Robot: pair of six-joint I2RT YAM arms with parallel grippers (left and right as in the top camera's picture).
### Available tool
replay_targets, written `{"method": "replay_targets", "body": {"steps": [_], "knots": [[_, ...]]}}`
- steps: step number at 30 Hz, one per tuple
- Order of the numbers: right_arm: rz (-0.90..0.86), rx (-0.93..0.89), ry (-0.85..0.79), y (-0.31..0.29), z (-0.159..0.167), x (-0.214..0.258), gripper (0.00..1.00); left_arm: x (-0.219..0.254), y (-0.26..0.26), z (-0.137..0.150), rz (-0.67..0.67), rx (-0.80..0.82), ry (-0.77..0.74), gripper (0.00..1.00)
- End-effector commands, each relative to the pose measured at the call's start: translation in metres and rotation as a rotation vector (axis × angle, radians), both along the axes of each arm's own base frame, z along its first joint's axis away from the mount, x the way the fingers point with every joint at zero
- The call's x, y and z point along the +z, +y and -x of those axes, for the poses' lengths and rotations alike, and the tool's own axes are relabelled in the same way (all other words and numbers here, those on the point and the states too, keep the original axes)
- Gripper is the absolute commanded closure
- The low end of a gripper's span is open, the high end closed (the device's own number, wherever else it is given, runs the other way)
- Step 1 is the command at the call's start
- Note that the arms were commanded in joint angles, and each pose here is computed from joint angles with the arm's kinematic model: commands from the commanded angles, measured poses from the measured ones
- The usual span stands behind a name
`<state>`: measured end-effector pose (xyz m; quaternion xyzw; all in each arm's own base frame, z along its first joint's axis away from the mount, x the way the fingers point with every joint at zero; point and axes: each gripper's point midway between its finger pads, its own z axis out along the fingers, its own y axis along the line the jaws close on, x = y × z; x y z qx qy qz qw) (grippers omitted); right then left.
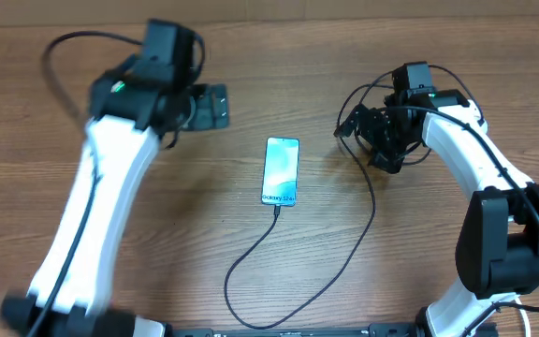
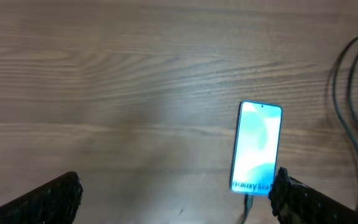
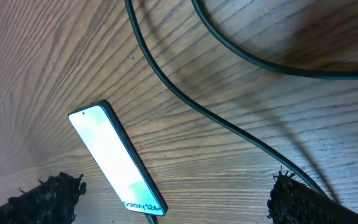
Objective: Plug charger to phone and switch on socket
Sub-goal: 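Open the left gripper and lift it away from the phone, then move the right gripper to the power strip's orange switch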
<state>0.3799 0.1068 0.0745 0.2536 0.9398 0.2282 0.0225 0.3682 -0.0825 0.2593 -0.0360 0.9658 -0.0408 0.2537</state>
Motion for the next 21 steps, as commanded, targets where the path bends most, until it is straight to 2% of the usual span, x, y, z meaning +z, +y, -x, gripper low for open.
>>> {"method": "replay_targets", "body": {"steps": [1, 5, 12, 21], "knots": [[0.006, 0.007, -0.045, 0.000, -0.007, 0.012, 0.00, 0.036, 0.011, 0.020, -0.034, 0.000, -0.094, 0.00], [0.006, 0.007, -0.044, 0.000, -0.007, 0.012, 0.00, 0.050, 0.015, 0.033, -0.026, 0.001, -0.124, 0.00], [0.106, -0.047, -0.054, -0.029, -0.015, 0.018, 0.00, 0.046, 0.012, 0.031, -0.020, -0.005, -0.110, 0.00], [0.455, -0.310, -0.151, -0.164, -0.042, 0.114, 0.00, 0.046, 0.012, 0.031, -0.020, -0.006, -0.110, 0.00]]}}
